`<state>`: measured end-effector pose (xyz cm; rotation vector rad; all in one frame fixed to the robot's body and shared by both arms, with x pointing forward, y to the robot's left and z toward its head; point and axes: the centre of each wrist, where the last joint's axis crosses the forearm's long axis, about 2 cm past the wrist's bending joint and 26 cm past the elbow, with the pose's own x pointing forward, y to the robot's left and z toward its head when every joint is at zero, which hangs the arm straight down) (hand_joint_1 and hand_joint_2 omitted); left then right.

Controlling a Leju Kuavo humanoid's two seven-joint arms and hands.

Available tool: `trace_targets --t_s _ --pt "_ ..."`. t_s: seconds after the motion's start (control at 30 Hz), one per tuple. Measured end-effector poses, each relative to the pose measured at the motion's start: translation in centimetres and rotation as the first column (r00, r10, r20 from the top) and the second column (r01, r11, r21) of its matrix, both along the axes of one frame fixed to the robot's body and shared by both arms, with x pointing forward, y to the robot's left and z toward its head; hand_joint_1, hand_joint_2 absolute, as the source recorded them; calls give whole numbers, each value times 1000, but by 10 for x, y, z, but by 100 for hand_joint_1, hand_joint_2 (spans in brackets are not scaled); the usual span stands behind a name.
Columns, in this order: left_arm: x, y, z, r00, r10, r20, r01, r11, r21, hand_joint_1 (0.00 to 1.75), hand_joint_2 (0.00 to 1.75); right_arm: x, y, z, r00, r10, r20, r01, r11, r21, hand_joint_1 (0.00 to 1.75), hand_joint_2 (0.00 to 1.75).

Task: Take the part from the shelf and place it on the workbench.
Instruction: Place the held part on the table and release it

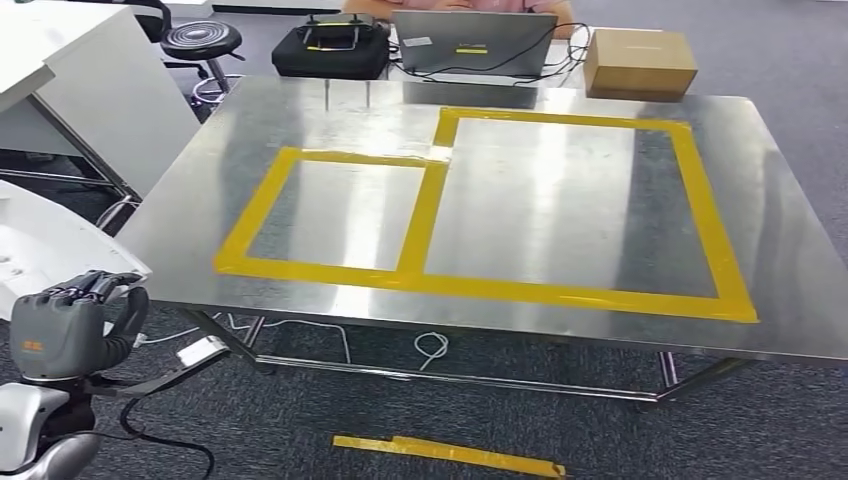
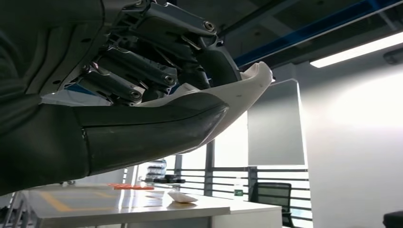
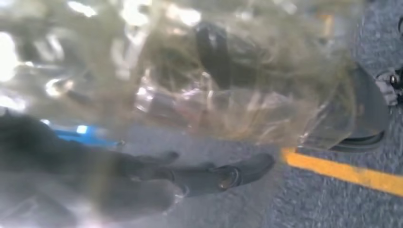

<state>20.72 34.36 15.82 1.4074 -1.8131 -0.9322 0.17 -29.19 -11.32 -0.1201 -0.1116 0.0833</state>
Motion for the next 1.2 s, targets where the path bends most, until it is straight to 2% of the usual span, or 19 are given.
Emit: trace_targets --t_s 0.3,0.67,0.87,1.2 --pt "3 -5 0 1000 -23 -3 23 1000 3 175 175 1 0 0 1000 -1 3 1 1000 5 0 0" --pt "20 -32 -3 983 -184 -8 184 982 37 175 175 1 0 0 1000 -12 1 12 1000 18 0 0" --pt "38 -54 -4 961 -277 -21 277 959 50 175 175 5 1 0 1000 -10 8 10 999 32 0 0" --pt "74 -92 -9 922 -350 -164 346 937 -52 175 175 3 7 0 999 -40 3 40 997 60 0 0"
